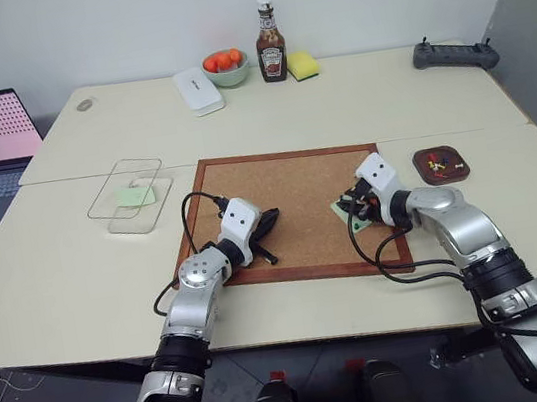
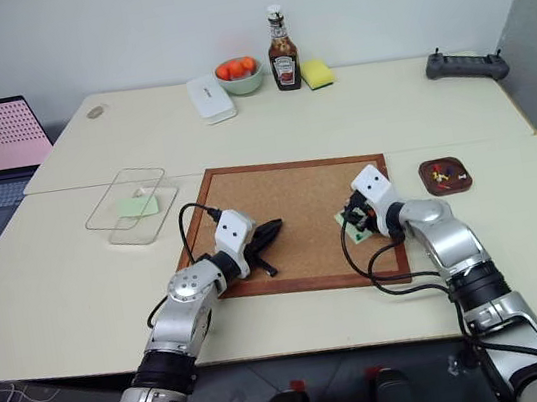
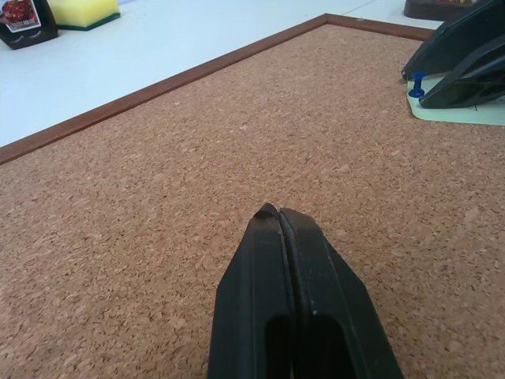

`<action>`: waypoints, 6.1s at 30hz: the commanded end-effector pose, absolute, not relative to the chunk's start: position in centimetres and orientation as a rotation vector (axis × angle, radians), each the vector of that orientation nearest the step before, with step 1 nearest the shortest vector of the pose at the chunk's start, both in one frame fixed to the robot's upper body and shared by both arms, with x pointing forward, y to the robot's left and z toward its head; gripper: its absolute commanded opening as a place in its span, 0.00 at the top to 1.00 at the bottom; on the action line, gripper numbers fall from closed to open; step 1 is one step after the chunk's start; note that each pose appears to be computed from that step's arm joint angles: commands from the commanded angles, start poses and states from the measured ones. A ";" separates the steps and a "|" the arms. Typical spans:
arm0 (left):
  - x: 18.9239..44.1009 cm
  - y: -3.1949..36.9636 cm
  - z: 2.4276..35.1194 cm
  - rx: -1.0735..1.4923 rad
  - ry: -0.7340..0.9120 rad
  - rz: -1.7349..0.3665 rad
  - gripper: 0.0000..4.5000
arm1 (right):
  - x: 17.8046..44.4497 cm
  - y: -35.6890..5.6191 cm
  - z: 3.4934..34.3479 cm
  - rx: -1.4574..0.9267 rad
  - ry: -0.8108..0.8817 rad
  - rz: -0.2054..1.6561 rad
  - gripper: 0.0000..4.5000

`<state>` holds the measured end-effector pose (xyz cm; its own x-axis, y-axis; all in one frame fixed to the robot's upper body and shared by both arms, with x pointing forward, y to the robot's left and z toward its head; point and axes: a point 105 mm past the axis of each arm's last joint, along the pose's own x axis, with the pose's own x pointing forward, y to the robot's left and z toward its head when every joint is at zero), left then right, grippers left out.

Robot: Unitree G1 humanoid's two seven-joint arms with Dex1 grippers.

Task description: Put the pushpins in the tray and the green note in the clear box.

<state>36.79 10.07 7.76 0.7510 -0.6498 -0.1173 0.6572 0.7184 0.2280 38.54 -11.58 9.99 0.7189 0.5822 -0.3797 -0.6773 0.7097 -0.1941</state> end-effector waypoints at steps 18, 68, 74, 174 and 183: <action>35.7 10.4 4.3 0.264 0.153 -0.723 1.00 | 38.2 -10.4 15.0 -0.217 0.107 0.752 0.99; 35.3 10.3 3.7 0.294 0.170 -0.738 1.00 | 42.5 -27.6 15.8 -0.616 0.218 0.215 0.26; 35.3 10.3 3.7 0.294 0.170 -0.742 1.00 | 42.3 -27.9 16.9 -0.613 0.191 0.201 0.26; 34.9 10.8 2.8 0.338 0.199 -0.742 1.00 | 41.5 -29.1 12.9 -0.748 0.301 0.273 0.85; 35.0 10.8 2.8 0.336 0.198 -0.741 1.00 | 41.5 -29.4 13.4 -0.734 0.291 0.255 0.51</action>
<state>36.12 10.41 6.55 0.7481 -0.6418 -0.1689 0.6610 0.6981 0.2751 41.18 -29.34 11.72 0.9126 0.1207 -0.3906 -0.3539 0.7116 -0.6069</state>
